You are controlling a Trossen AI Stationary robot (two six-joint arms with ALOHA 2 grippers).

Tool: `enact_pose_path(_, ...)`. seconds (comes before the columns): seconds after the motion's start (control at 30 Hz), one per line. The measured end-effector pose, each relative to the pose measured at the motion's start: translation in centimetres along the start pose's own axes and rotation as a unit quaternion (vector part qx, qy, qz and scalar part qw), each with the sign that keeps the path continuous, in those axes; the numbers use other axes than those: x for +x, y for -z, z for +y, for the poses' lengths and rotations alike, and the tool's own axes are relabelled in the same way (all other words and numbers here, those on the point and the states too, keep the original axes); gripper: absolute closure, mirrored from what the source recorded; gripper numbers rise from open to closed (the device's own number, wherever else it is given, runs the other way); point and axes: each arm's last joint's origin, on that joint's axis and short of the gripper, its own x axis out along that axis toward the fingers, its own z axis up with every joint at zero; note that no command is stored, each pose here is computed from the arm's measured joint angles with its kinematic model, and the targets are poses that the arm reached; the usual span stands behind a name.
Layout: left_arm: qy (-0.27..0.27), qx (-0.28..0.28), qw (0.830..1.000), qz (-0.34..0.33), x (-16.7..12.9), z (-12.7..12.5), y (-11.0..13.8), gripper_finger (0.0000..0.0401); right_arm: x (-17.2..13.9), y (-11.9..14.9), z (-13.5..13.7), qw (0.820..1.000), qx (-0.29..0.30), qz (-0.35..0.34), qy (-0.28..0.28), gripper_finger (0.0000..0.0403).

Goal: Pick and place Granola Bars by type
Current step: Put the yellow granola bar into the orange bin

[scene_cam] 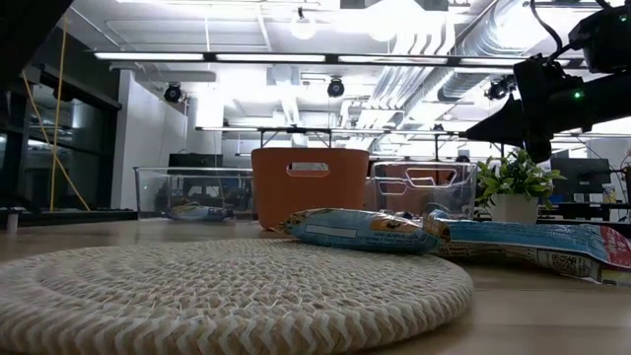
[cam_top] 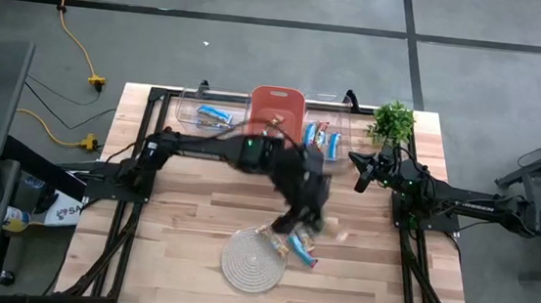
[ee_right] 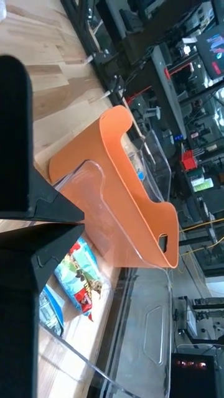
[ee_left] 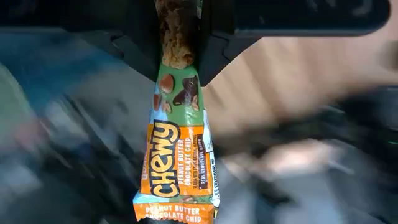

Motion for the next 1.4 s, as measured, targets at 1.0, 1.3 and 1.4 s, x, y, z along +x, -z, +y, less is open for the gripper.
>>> enact_pose_path(1.0,-0.619,-0.502,0.604,-0.008,-14.4,16.7,10.0,0.0323,0.0,0.0,0.0,1.000,0.000,0.000,0.001,0.0402)
enact_pose_path(1.3,-0.540,-0.602,0.588,0.020,-11.6,20.0,16.2,0.0323,0.0,0.0,0.0,1.000,0.000,0.000,0.001,0.0402)
enact_pose_path(1.4,-0.521,-0.624,0.581,0.039,-10.9,20.1,17.6,0.0323,0.0,0.0,0.0,1.000,0.000,0.000,0.001,0.0402)
